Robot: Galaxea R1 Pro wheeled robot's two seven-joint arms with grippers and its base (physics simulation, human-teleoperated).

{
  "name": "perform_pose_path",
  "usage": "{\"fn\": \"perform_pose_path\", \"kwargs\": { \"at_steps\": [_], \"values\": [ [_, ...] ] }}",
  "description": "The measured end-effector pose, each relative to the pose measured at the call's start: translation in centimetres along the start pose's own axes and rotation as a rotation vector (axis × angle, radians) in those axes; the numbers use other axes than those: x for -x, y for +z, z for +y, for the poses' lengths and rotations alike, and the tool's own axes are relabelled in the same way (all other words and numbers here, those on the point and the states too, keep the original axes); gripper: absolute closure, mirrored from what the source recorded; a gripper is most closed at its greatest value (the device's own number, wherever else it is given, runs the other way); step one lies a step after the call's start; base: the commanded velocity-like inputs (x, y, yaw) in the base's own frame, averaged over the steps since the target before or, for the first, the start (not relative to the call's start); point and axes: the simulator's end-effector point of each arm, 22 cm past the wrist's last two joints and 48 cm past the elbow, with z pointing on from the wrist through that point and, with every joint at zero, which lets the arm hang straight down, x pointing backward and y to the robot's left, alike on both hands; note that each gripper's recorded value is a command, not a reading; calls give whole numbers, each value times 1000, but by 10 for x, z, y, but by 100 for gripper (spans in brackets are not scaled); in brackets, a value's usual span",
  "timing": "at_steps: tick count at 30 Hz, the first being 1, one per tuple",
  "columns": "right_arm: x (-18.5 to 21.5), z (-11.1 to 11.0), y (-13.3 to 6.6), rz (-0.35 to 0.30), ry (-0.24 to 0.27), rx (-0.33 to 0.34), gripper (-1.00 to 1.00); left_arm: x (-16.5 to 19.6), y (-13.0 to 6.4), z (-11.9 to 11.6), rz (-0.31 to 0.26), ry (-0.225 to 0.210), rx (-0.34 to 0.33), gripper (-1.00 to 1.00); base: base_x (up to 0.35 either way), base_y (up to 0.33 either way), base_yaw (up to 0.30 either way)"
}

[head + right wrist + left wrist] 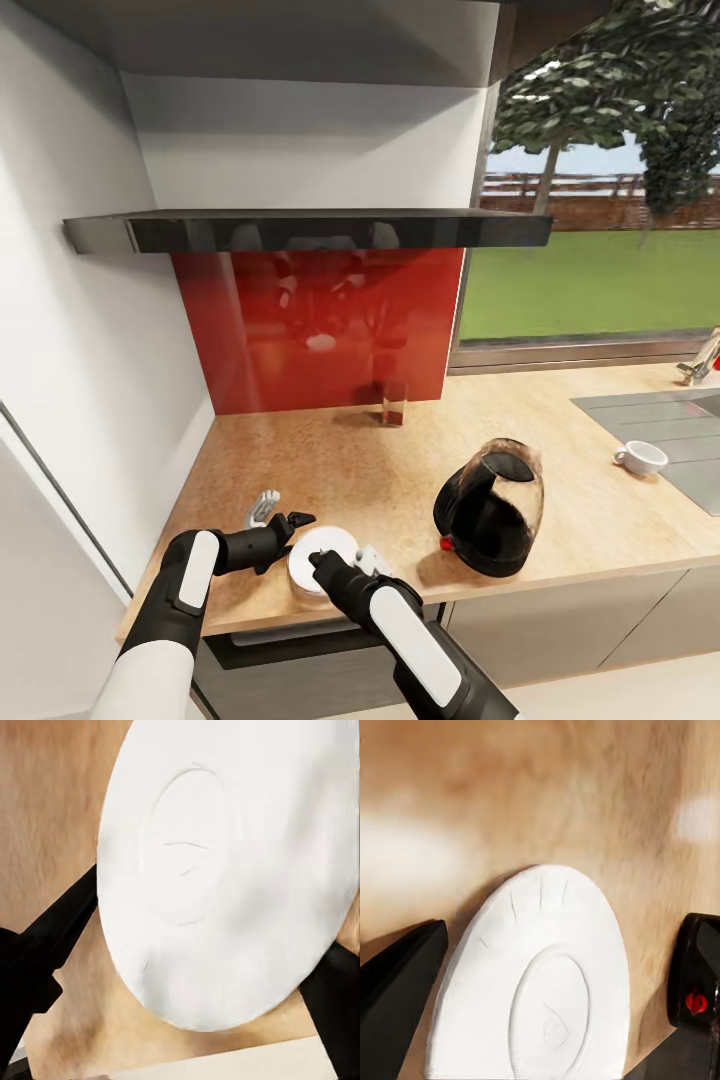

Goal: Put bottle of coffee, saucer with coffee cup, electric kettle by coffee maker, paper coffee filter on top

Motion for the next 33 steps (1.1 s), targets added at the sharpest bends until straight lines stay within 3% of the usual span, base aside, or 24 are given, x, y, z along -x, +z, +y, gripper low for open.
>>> {"fn": "perform_pose_path", "kwargs": {
  "at_steps": [16,33],
  "values": [
    [1,1,0,-4,-2,2,100,0,0,3,0,6,12,-100,0,0,0],
    [5,17,-7,-14,-3,39,100,6,-5,3,-12,-2,0,-100,0,0,0]
  ]
}}
